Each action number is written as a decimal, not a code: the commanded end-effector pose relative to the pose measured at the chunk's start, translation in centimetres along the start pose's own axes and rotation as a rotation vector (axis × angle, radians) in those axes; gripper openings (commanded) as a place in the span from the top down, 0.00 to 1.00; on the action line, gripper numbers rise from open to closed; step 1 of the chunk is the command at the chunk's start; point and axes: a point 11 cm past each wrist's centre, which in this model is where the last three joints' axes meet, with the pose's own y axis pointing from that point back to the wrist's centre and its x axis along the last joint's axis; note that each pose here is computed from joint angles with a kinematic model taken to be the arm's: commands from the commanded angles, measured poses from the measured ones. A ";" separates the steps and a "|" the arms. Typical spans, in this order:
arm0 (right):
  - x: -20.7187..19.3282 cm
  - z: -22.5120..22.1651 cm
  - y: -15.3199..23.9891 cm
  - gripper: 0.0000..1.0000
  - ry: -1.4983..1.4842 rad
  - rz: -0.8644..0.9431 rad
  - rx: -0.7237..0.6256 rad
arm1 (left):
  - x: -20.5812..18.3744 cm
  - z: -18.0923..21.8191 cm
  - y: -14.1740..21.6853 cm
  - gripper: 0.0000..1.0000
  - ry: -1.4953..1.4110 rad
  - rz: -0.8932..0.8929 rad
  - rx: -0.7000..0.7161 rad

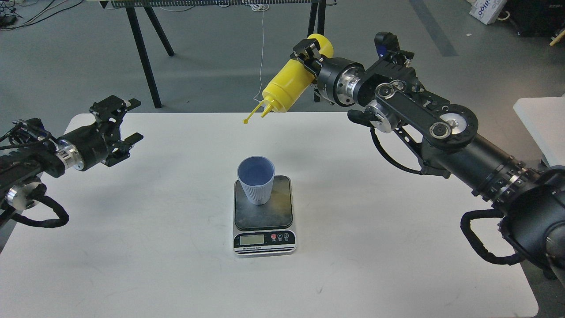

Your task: Pour seasoning into cup on scale with both arms

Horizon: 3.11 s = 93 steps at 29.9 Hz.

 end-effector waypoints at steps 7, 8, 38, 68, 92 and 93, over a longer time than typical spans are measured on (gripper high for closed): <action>-2.8 0.2 -0.7 0.78 0.287 -0.039 -0.044 | -0.1 0.2 -0.2 0.01 0.009 0.003 -0.012; -3.0 0.4 -0.7 0.78 0.317 -0.041 -0.050 | -0.1 0.2 -0.2 0.01 0.009 0.003 -0.012; -5.8 1.1 -1.3 0.78 0.403 -0.093 -0.067 | -0.1 -0.6 0.2 0.01 0.027 0.013 -0.008; 17.0 1.2 8.0 0.78 -1.305 -0.012 0.287 | -0.8 -0.9 -0.3 0.01 0.028 -0.004 -0.005; -4.3 26.3 11.9 0.75 -1.842 -0.175 0.269 | -2.4 -1.3 -1.4 0.01 0.042 -0.037 -0.005; -4.4 26.6 12.0 0.75 -1.845 -0.172 0.266 | -2.5 -1.4 -1.4 0.01 0.042 -0.039 -0.004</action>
